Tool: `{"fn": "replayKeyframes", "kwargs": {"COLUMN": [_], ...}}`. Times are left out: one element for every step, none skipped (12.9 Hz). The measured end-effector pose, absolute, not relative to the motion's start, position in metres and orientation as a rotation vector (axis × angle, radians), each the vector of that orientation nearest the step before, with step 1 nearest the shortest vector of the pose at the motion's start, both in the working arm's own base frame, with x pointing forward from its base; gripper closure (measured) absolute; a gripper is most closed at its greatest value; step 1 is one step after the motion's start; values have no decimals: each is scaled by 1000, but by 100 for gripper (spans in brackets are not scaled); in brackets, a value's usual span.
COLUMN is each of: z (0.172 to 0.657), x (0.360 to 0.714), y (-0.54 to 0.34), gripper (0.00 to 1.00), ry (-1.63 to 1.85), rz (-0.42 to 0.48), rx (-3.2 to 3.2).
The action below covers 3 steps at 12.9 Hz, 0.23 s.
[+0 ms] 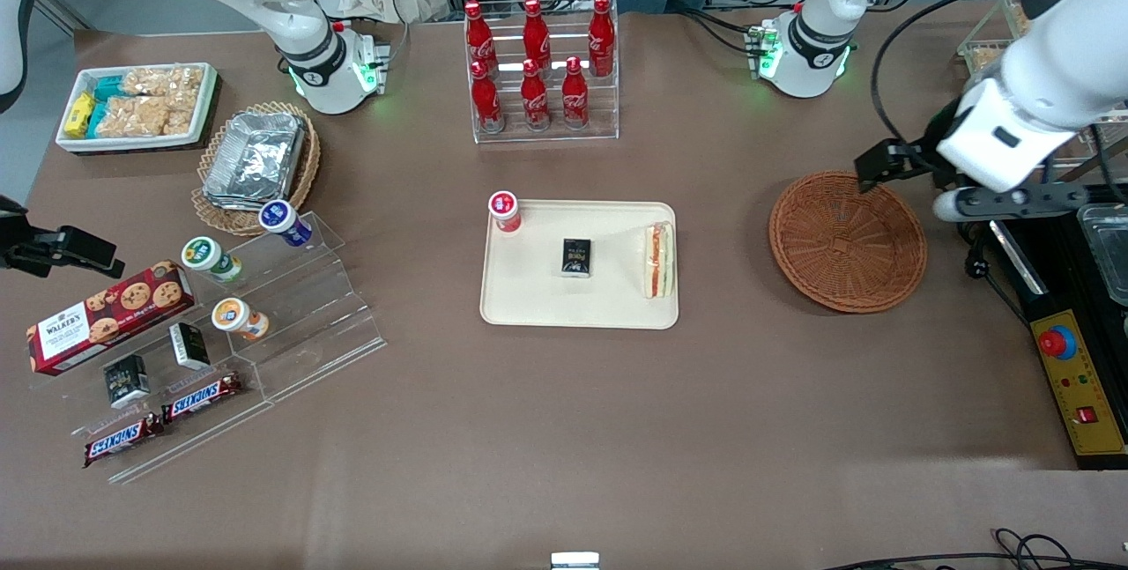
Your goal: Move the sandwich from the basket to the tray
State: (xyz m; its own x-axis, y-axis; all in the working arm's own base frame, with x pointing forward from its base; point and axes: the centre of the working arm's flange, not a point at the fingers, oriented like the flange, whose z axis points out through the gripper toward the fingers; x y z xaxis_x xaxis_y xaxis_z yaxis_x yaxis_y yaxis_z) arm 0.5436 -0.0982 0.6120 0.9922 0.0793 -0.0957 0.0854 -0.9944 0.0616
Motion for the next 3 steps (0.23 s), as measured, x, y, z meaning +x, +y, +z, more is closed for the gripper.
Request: {"fn": "replayKeyframes", "kwargs": {"z": [613,613,613], "x": [544,545,545], "y": [-92,-88,-86], "gripper": [0,0,0], "ry": [138,147,154], "rz": [-141,-139,-138], "rx": [3068,3067,3066]}}
